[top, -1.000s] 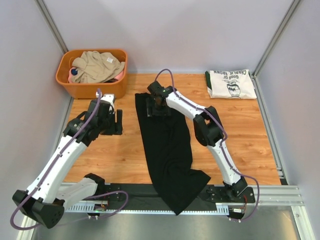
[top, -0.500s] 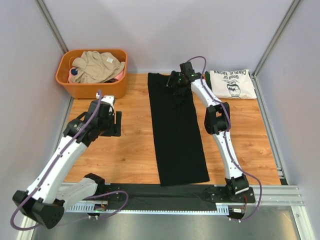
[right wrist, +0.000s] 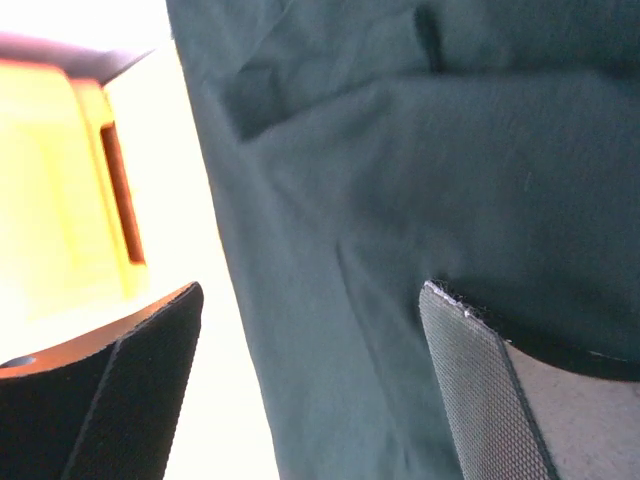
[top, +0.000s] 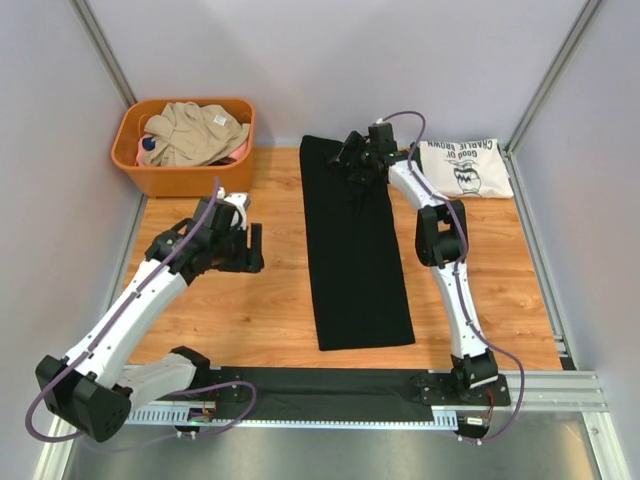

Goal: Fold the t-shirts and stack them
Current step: Fold the tshirt

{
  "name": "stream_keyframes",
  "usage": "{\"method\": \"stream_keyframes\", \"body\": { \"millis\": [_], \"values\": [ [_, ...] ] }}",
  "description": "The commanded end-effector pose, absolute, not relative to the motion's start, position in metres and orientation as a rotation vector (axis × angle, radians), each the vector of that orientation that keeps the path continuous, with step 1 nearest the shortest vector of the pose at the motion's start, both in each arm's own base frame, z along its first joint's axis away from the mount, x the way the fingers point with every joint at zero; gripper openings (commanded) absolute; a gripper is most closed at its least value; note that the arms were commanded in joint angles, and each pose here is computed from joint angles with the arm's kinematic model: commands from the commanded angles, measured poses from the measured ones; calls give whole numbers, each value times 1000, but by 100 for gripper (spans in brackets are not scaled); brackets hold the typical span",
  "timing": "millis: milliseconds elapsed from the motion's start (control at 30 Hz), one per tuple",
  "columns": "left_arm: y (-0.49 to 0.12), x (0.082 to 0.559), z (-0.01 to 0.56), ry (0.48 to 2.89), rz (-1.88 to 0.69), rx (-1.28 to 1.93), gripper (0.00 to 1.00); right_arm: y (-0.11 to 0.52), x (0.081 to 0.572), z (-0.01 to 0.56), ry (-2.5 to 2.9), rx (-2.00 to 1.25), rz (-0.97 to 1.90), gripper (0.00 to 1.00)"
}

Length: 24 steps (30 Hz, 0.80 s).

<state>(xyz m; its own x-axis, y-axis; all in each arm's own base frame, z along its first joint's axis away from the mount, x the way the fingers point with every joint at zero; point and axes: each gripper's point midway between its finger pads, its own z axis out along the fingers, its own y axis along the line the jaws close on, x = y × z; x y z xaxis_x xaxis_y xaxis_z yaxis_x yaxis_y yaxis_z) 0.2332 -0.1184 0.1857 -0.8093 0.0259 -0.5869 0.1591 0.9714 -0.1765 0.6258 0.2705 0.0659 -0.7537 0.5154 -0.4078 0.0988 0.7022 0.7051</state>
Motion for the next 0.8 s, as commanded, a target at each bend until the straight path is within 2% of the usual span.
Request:
{"method": "stream_keyframes", "body": {
  "millis": [0, 33, 67, 100, 133, 167, 200, 233, 267, 300, 367, 400, 500, 533, 600, 633, 767],
  "values": [
    [-164, 217, 176, 2531, -546, 185, 74, 259, 624, 175, 2138, 330, 959, 91],
    [-173, 212, 171, 2546, -596, 156, 74, 251, 615, 214, 2089, 306, 969, 92],
    [-185, 212, 173, 2524, -667, 157, 74, 237, 607, 210, 2119, 304, 941, 92],
    [-191, 203, 160, 2553, -707, 124, 74, 226, 591, 248, 2075, 291, 931, 92],
    [-197, 200, 155, 2555, -740, 120, 75, 218, 579, 254, 2083, 283, 907, 91],
    [-208, 200, 155, 2528, -799, 129, 75, 203, 559, 219, 2187, 337, 831, 90],
    [-212, 189, 139, 2561, -812, 138, 75, 188, 538, 246, 2162, 328, 768, 91],
    [-216, 187, 131, 2578, -821, 132, 75, 175, 522, 239, 2199, 355, 707, 91],
    [-223, 188, 126, 2579, -845, 105, 75, 156, 488, 189, 2346, 430, 579, 90],
    [-228, 178, 113, 2613, -849, 126, 74, 145, 464, 202, 2336, 450, 547, 89],
    [-240, 174, 98, 2648, -870, 106, 74, 127, 420, 168, 2424, 539, 456, 89],
    [-247, 164, 86, 2693, -867, 133, 73, 118, 376, 139, 2494, 585, 432, 86],
    [-264, 150, 74, 2726, -906, 131, 71, 111, 319, 121, 2488, 661, 468, 84],
    [-266, 145, 67, 2752, -896, 133, 70, 107, 284, 87, 2553, 738, 460, 84],
    [-271, 133, 59, 2780, -868, 146, 68, 107, 255, 85, 2518, 750, 512, 82],
    [-273, 129, 56, 2787, -860, 155, 68, 104, 229, 64, 2565, 770, 490, 82],
    [-273, 115, 44, 2805, -799, 130, 67, 96, 184, 54, 2577, 788, 471, 78]
  ]
}}
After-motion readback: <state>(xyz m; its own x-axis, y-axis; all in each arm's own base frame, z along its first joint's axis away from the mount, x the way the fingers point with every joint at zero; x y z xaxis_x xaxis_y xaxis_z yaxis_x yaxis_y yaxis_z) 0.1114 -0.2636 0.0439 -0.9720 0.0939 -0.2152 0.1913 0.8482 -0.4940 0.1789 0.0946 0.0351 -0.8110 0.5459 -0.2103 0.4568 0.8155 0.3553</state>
